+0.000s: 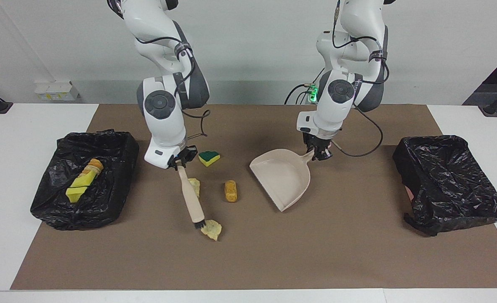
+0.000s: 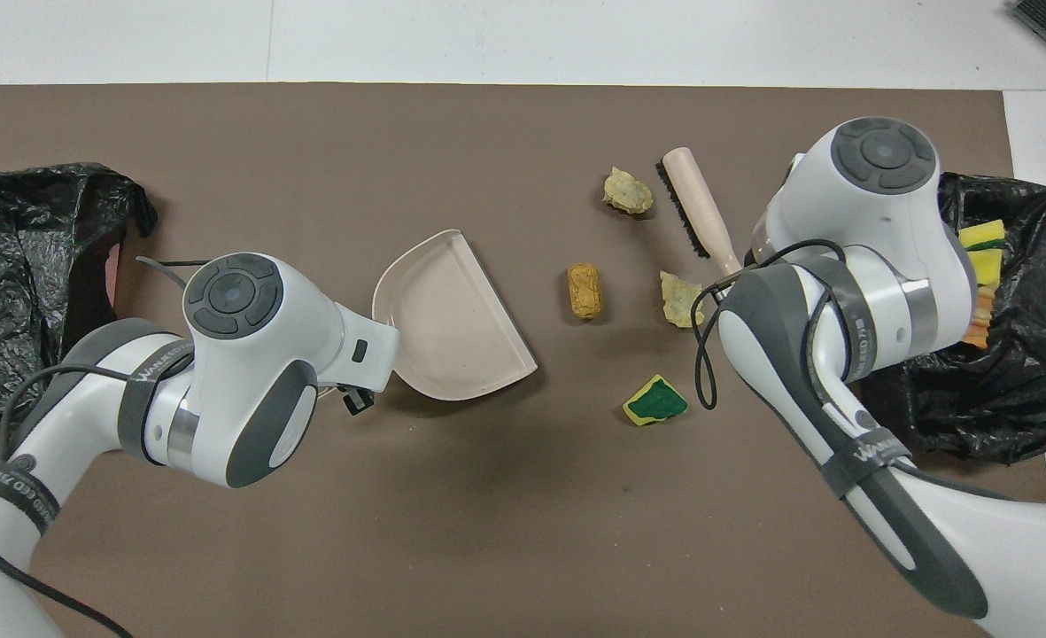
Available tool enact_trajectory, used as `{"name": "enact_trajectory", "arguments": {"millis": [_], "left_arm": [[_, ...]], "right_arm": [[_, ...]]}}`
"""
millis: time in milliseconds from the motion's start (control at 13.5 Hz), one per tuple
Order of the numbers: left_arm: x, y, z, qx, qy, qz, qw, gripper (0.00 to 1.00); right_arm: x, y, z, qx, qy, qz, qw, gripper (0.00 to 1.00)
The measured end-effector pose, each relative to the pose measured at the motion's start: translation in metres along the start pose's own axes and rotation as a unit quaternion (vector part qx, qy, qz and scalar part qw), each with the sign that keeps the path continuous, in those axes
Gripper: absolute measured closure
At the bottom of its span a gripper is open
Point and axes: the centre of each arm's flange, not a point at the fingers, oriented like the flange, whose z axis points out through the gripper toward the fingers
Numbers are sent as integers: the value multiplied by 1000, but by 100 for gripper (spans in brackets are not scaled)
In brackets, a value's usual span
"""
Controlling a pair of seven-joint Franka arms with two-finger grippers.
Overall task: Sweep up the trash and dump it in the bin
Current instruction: 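Sweep the bread pieces toward the dustpan with the right gripper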
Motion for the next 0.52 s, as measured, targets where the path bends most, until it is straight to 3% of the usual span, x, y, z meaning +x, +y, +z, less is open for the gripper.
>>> {"name": "enact_trajectory", "arguments": {"millis": [223,371,520], "left_arm": [[4,5,6,-4,-6,4,1000,69],[4,6,6,-4,-5,4,1000,69],[4,6,6,-4,-5,1,1000,69]], "right_arm": [[14,2,30,-40,-1,-26,999,74],[26,-16,59,-42,-7,-47,998,74],[33,-43,61,-44,-3,-68,997,74]]}}
